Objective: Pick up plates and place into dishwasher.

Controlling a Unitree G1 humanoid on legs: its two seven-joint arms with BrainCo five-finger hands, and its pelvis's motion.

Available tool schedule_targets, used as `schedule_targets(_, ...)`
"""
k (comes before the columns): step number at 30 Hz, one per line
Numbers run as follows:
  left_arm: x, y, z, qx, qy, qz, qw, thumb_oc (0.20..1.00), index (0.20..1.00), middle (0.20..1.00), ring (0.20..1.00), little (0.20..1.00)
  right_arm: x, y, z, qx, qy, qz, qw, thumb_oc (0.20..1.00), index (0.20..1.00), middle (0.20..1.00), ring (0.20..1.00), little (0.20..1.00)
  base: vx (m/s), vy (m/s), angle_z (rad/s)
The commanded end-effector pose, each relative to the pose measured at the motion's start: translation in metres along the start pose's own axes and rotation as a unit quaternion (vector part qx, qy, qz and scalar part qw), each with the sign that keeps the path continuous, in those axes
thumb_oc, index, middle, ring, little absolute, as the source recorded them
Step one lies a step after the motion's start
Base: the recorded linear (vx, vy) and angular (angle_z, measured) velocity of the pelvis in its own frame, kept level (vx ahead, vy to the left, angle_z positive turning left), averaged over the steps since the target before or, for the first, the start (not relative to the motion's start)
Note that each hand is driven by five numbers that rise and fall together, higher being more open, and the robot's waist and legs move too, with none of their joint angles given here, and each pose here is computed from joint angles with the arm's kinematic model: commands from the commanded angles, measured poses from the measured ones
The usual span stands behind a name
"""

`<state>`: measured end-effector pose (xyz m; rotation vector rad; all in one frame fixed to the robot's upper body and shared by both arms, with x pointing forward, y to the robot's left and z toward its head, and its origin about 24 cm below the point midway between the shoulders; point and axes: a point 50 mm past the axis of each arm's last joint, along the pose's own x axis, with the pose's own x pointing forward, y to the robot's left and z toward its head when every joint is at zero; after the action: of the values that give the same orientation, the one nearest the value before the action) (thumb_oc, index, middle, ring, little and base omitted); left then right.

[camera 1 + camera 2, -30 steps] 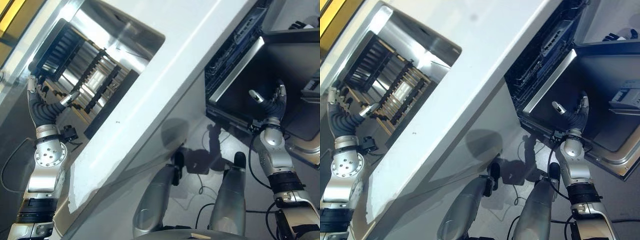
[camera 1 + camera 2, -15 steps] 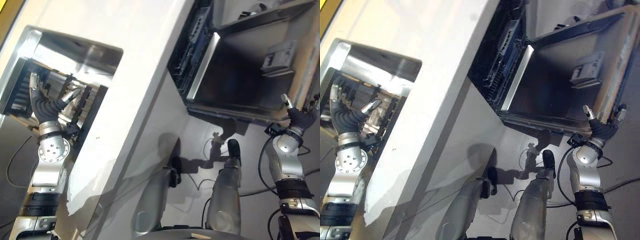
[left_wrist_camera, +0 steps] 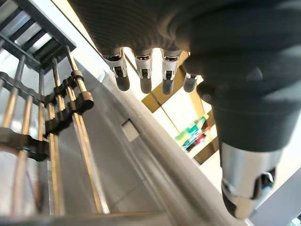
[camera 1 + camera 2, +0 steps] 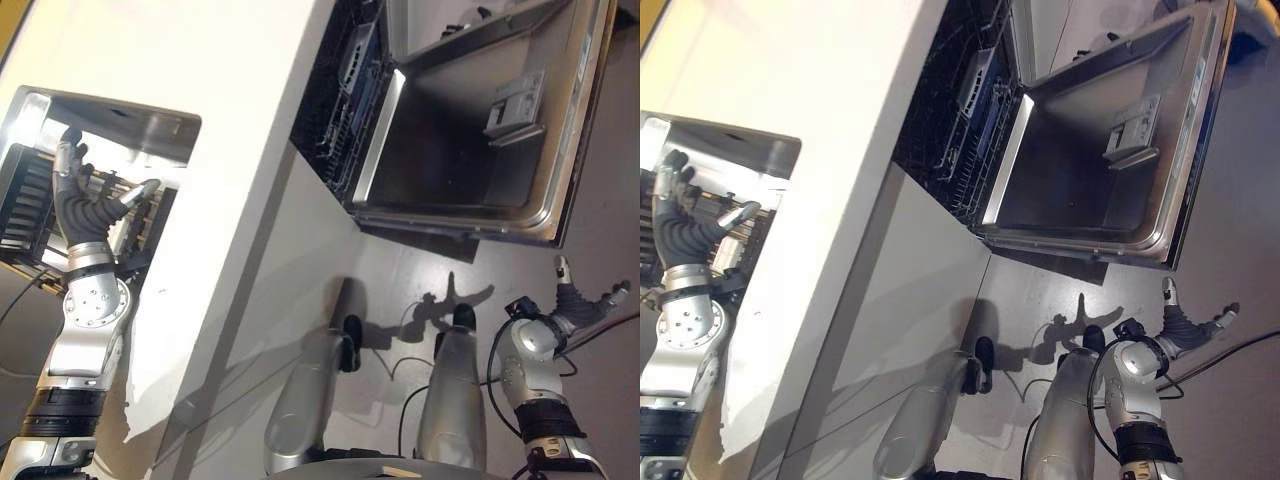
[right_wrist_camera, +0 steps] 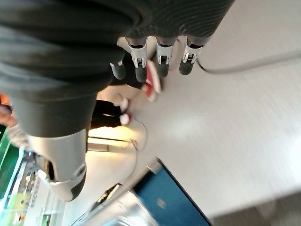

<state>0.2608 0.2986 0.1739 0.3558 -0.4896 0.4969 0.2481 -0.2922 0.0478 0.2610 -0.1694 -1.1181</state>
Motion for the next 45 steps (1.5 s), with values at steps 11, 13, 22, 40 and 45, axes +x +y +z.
schedule_targets(11, -0.02, -0.042, -0.002, -0.081, 0.014, -0.014, 0.996, 1.0, 1.0, 1.0, 1.0, 1.0, 0.056, 0.061, 0.084, 0.263, -0.049, 0.151, 0.952, 1.0, 1.0, 1.0, 1.0, 1.0, -0.02, 0.026, 0.09)
schedule_targets(13, -0.022, -0.039, -0.003, -0.083, 0.014, -0.015, 0.996, 1.0, 1.0, 1.0, 1.0, 1.0, 0.058, 0.074, 0.097, 0.268, -0.054, 0.201, 0.941, 1.0, 1.0, 1.0, 1.0, 1.0, 0.03, 0.009, 0.14)
schedule_targets(22, -0.025, -0.029, -0.007, -0.089, 0.016, -0.036, 0.995, 1.0, 1.0, 1.0, 1.0, 1.0, 0.025, 0.134, 0.118, 0.171, -0.048, 0.489, 0.854, 1.0, 1.0, 1.0, 1.0, 1.0, 0.08, -0.021, 0.18)
schedule_targets(40, -0.037, -0.01, -0.031, -0.094, 0.064, -0.057, 0.992, 1.0, 1.0, 1.0, 1.0, 1.0, -0.051, 0.157, 0.169, 0.17, -0.171, 0.661, 0.71, 1.0, 1.0, 1.0, 1.0, 1.0, 0.12, 0.032, 0.12)
schedule_targets(45, -0.036, -0.003, -0.033, -0.095, 0.071, -0.059, 0.991, 1.0, 1.0, 1.0, 1.0, 1.0, -0.063, 0.153, 0.175, 0.159, -0.201, 0.671, 0.696, 1.0, 1.0, 1.0, 1.0, 1.0, 0.13, -0.013, 0.21)
